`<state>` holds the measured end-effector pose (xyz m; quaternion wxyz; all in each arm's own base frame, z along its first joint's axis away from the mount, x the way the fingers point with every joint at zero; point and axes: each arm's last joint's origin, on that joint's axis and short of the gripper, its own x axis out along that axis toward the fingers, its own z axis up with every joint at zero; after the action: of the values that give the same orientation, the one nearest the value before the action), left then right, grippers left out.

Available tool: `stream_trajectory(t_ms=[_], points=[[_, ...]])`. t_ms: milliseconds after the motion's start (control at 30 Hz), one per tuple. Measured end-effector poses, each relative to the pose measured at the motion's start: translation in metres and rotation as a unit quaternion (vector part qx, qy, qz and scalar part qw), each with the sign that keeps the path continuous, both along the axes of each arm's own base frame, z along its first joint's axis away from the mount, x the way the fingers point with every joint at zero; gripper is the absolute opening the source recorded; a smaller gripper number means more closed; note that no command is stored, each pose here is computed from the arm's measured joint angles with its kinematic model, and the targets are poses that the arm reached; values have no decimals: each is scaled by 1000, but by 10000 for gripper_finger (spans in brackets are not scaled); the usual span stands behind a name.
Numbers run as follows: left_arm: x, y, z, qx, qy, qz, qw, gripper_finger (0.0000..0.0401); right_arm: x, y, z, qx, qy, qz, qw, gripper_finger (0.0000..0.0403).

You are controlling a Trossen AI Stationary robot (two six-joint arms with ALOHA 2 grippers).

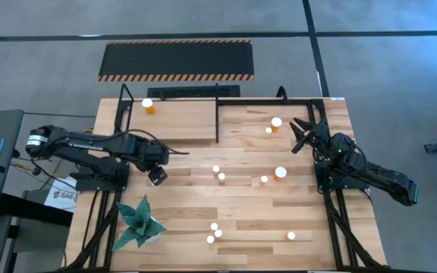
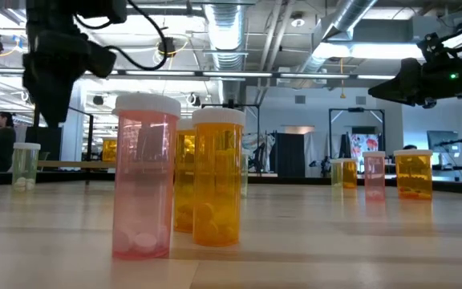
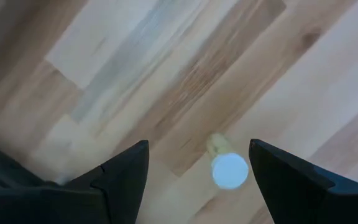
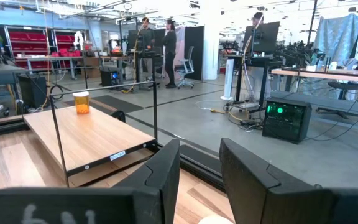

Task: Pick and place medicine bottles onto shelf by color
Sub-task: Put the left yellow pill bottle on the shelf

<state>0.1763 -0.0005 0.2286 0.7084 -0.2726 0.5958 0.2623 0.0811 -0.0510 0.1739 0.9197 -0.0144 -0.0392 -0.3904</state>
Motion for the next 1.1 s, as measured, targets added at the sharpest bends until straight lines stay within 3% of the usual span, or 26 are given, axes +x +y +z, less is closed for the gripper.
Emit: stream_trajectory(t_ms=[300,600,1100], points=[[4,-11,-14,-22,-30,45,998,263,0,0,0,0,0,0,1000,137],[-3,-16,-31,-19,-17,115,993,264,0,0,0,0,0,0,1000,139],[-5,-29,-39,-46,-22,144,988,264,0,0,0,0,0,0,1000,137]])
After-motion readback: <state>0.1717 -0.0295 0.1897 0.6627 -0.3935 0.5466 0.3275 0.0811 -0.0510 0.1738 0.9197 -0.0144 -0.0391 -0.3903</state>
